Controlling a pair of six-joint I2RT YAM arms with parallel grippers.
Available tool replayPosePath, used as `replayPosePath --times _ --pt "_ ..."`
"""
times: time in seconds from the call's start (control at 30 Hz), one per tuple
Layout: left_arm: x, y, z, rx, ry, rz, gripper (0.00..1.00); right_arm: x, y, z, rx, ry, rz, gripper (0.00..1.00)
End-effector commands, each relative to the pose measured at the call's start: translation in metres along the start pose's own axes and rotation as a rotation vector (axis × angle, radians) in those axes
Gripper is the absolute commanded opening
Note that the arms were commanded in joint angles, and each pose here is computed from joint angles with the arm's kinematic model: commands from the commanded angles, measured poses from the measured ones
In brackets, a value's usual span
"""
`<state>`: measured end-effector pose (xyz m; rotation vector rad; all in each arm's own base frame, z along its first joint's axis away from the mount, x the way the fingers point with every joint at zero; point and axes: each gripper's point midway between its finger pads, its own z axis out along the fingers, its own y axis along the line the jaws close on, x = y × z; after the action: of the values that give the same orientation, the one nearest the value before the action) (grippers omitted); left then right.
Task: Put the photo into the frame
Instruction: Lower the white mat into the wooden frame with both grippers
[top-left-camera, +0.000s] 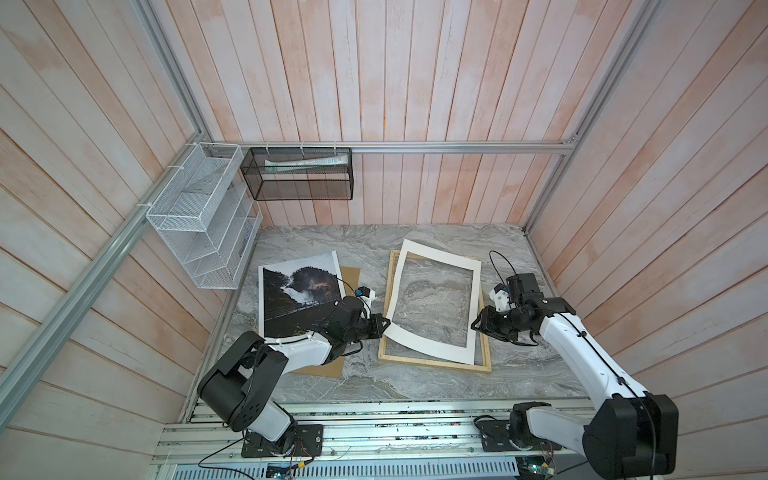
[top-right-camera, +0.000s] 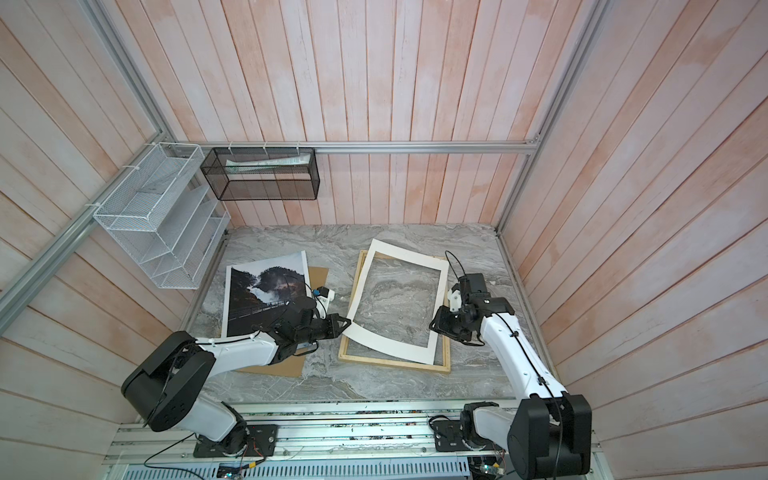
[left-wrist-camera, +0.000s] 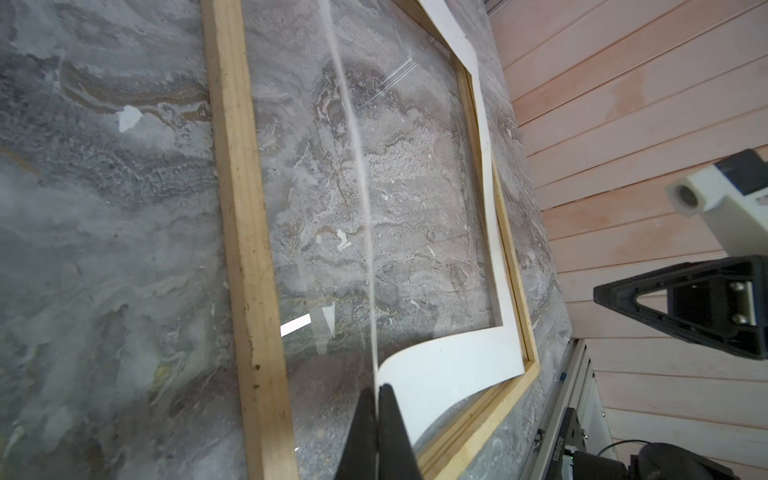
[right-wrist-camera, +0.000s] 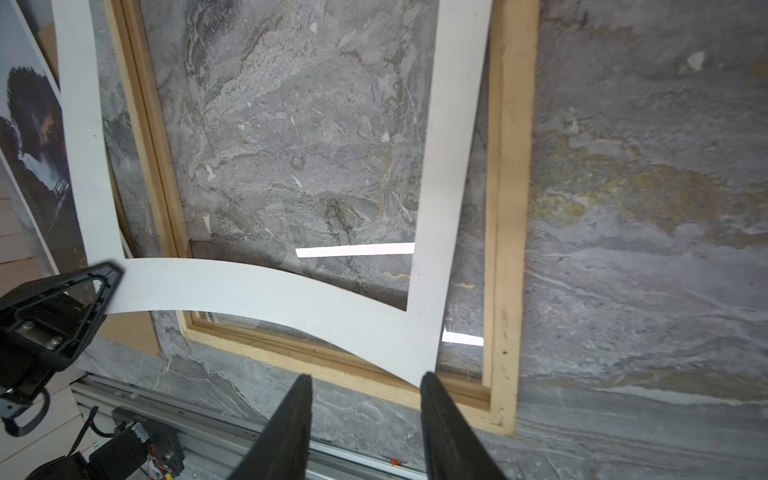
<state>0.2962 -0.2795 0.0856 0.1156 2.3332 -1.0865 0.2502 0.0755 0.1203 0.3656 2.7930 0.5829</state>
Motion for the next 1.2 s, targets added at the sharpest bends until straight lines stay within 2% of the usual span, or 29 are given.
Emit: replayPosePath --times 0.0,0.3,0.43,0.6,0.77,1.17 --pt "-0.008 -0.01 0.0 0.024 -0.021 0.009 0.04 -0.01 -0.018 -0.008 0.037 -0.061 0.067 0.48" --pt "0.007 -0.005 -0.004 0.012 -0.043 -0.062 0.04 -0.066 -0.029 -0.02 -0.012 -0.333 0.144 0.5" --pt "0.014 -0.002 -0.009 -0.004 -0.072 -0.115 0.04 -0.088 -0.031 -0.015 -0.021 -0.392 0.143 0.5" --pt "0.02 -0.001 -0.012 -0.033 -0.091 -0.115 0.04 -0.108 -0.024 -0.008 -0.07 -0.438 0.108 0.5" --pt "0.022 -0.005 -0.01 -0.024 -0.096 -0.116 0.04 -0.116 -0.03 0.008 -0.07 -0.45 0.112 0.5" --pt "0.026 -0.017 -0.004 0.016 -0.103 -0.143 0.04 -0.101 -0.04 0.047 -0.084 -0.357 0.13 0.5"
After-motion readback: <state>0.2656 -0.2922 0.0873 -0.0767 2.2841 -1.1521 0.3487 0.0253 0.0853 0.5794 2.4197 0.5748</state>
